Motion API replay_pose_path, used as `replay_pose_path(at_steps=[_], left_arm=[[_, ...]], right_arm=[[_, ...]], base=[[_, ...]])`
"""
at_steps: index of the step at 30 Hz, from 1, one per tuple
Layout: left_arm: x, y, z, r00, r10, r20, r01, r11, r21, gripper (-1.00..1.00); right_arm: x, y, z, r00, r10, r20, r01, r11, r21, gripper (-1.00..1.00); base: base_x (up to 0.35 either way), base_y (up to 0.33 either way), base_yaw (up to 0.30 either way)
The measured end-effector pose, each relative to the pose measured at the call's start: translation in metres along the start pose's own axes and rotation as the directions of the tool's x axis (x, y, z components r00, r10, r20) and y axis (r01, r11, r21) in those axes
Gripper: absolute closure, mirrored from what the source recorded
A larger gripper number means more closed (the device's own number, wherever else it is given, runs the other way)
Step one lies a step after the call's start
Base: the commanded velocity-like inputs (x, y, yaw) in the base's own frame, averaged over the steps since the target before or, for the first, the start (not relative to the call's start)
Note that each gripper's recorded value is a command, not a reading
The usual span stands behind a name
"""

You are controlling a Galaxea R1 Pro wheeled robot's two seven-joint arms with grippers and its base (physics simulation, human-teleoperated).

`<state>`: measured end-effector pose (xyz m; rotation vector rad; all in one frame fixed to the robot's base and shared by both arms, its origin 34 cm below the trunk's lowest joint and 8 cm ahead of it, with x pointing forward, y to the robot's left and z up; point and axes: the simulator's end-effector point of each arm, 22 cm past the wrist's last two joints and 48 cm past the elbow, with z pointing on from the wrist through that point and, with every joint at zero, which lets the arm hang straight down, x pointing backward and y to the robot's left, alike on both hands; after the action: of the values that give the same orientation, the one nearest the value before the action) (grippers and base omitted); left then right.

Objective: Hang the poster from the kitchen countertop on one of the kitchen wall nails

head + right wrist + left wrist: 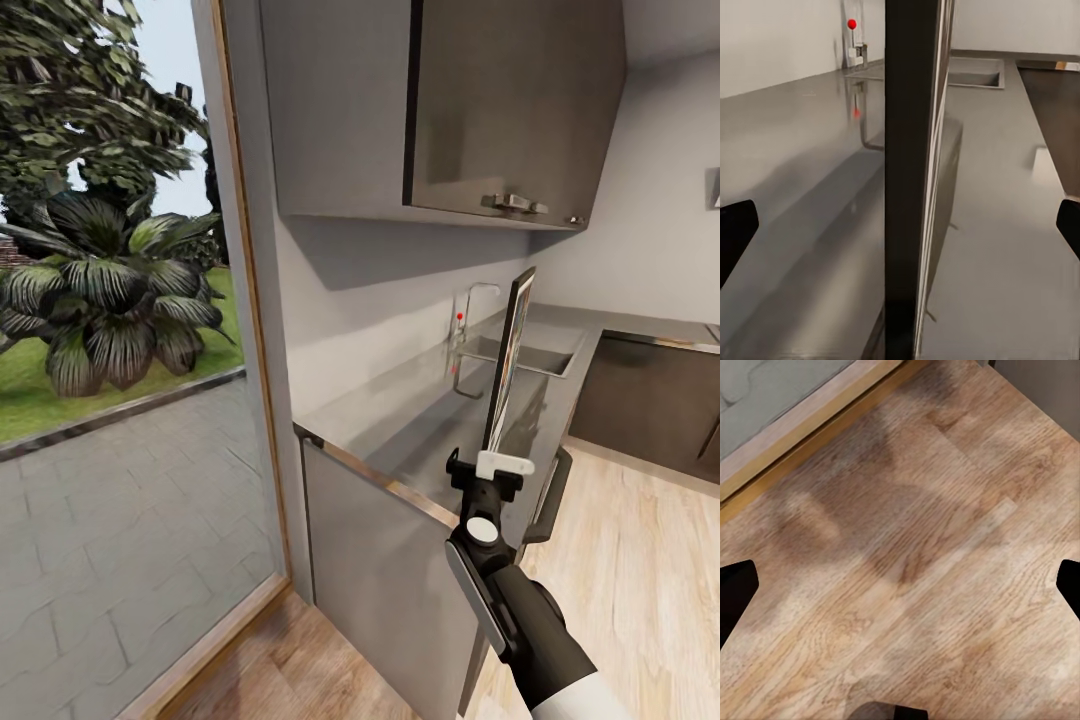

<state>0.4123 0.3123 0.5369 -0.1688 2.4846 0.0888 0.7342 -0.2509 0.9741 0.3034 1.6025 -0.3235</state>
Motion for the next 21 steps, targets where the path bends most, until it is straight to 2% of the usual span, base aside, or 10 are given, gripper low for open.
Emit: replay_pose_path(at_steps=[17, 21], left_arm=[[0.0, 0.0, 0.0, 1.0, 0.0, 0.001, 0.0, 1.0, 0.0, -1.0], [0.0, 0.0, 0.0, 1.0, 0.0, 0.001, 0.0, 1.0, 0.0, -1.0]], right_arm=[[0.031, -0.004, 0.004, 0.997, -0.041, -0.059, 0.042, 0.999, 0.011, -1.0], [0.031, -0.003, 0.005, 0.999, -0.025, -0.037, 0.025, 1.0, 0.012, -1.0]], base=[[0.0, 0.0, 0.0], [0.0, 0.0, 0.0]])
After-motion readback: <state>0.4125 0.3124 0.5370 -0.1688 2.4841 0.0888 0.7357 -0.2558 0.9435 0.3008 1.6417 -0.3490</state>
